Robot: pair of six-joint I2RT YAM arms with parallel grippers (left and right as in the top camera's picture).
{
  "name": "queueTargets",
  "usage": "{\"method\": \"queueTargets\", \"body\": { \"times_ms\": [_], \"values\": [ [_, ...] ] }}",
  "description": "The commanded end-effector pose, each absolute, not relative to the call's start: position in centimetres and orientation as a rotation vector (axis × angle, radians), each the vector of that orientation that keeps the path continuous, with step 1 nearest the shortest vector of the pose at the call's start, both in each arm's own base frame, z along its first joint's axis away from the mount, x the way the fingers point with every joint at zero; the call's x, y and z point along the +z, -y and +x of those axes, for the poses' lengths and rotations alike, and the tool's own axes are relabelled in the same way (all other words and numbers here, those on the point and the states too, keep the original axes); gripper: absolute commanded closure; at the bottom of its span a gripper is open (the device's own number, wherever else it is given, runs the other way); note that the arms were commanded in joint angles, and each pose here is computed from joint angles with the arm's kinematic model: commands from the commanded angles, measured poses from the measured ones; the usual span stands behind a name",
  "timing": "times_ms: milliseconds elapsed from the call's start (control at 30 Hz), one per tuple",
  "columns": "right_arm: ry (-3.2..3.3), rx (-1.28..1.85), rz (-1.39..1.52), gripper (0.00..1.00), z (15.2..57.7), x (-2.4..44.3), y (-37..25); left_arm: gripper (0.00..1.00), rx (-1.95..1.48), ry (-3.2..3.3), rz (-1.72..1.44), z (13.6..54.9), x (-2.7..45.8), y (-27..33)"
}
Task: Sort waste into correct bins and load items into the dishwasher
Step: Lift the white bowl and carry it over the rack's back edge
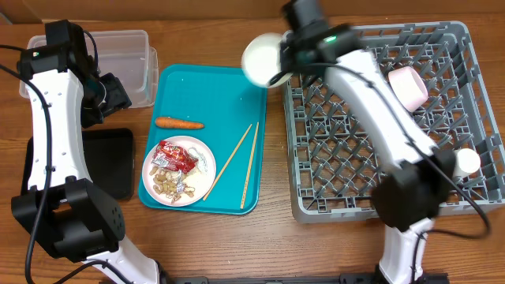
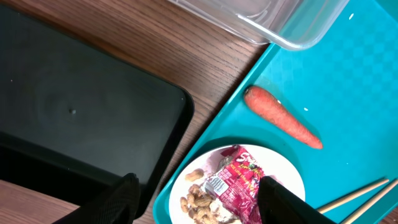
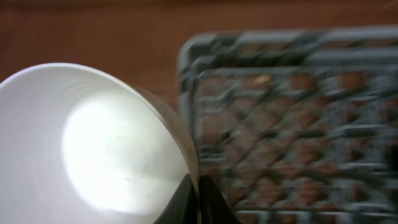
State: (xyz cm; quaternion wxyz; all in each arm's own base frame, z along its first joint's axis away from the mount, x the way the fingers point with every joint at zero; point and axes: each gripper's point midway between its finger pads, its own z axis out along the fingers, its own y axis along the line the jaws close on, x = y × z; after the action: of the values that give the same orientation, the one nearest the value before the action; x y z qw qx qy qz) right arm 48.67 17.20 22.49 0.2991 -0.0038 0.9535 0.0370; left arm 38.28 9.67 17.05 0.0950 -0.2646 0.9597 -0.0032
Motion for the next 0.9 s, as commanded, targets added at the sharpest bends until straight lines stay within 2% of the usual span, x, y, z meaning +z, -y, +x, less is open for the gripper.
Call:
{"method": "queueTargets", "body": {
  "times_ms": [0,100,200,267,467,500,633,867],
  "values": [
    [-2.348,-0.231,0.081,0.96,48.3,29.6,-9.8,0.37,0.006,-2.783,-0.79,38.5,19.0,-10.0],
    [-2.199,-0.604,0.371,0.96,47.5,31.8,-2.2,0.37,0.005,-2.778,-0.789,38.6,19.0,-10.0],
    [-1.847,-1.004,0.722,0.96,44.7,34.6,4.7,0.37,0.005,-2.776,-0.788,38.7,19.0,-10.0],
    [-1.747,-1.121,0.762,0.96,44.1,34.6,6.1,0.37,0.005,-2.776,-0.788,38.7,19.0,-10.0],
    [-1.848,-1.195,0.725,0.96,44.7,27.9,7.3,0.37,-0.001,-2.778,-0.788,38.7,19.0,-9.9],
    [-1.882,-1.23,0.695,0.96,44.7,25.5,7.2,0.37,-0.002,-2.778,-0.788,38.7,19.0,-9.9],
    [-1.97,-1.234,0.621,0.96,45.1,21.4,5.8,0.37,-0.012,-2.777,-0.793,38.7,19.0,-9.8],
    [-2.019,-1.229,0.517,0.96,45.6,18.9,2.8,0.37,-0.031,-2.779,-0.797,38.7,19.0,-9.6]
  ]
}}
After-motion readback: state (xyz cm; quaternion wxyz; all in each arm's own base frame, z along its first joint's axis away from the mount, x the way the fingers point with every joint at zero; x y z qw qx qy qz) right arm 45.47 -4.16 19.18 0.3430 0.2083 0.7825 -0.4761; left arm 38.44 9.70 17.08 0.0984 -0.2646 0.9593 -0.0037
